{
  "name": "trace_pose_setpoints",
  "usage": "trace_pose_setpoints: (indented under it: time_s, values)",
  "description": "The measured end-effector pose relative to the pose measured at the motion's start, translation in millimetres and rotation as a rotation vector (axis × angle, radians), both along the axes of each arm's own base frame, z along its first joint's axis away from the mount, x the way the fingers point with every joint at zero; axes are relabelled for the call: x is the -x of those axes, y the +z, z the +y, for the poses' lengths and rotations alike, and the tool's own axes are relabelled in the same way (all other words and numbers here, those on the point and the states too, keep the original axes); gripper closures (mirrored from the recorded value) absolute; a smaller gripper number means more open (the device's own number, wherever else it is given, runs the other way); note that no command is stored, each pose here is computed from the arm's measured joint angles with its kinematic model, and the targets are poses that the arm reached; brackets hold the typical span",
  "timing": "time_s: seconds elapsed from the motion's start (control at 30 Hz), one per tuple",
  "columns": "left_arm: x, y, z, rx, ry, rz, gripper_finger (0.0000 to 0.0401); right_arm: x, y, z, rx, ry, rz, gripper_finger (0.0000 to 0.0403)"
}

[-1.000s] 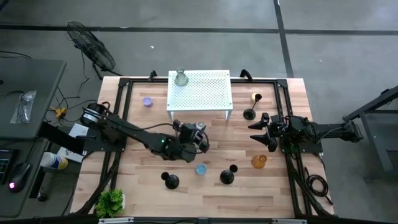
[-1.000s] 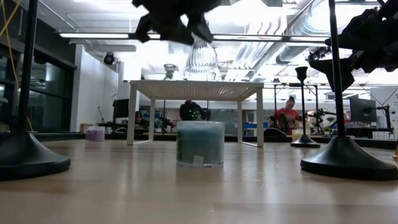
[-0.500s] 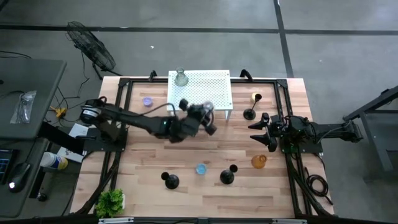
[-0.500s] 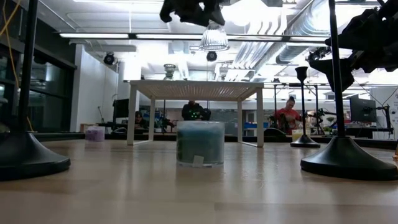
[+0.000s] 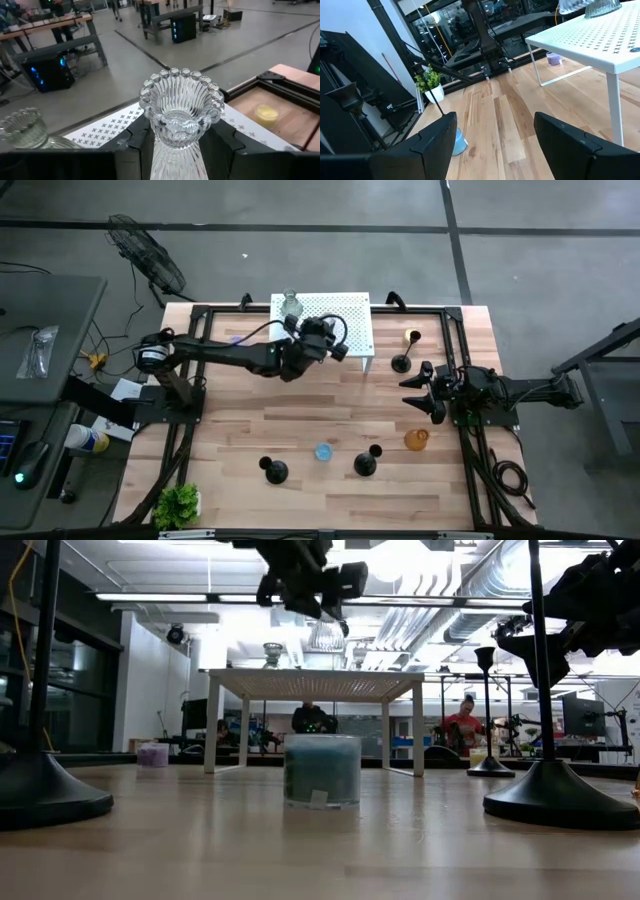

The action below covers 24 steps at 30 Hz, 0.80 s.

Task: Pick & Place candle stick holders
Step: Put the transparent glass candle holder on the shelf aligned with the other glass candle holder

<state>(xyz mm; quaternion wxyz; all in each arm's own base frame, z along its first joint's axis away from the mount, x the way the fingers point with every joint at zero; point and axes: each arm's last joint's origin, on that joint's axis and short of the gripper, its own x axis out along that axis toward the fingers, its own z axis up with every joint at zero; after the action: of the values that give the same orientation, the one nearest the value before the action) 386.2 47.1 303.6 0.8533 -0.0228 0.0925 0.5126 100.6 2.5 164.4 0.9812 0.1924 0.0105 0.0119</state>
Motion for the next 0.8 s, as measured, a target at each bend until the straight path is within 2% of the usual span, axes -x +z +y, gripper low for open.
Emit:
trace_pose_setpoints:
  time_s: [0.2, 0.57, 0.8]
  values:
    - [-4.3, -10.9, 20.8, 0.029, 0.033, -0.018, 0.0284, 0.0, 0.0, 0.0, 0.0, 0.0, 0.0, 0.0143]
    - [3.2, -18.7, 59.3, 0.103, 0.12, -0.073, 0.0284, 0.0, -0.1, 0.0, 0.0, 0.0, 0.0, 0.0143]
    - [-2.6, -29.4, 64.9, 0.103, 0.136, -0.066, 0.0284, 0.0, -0.1, 0.0, 0.0, 0.0, 0.0, 0.0143]
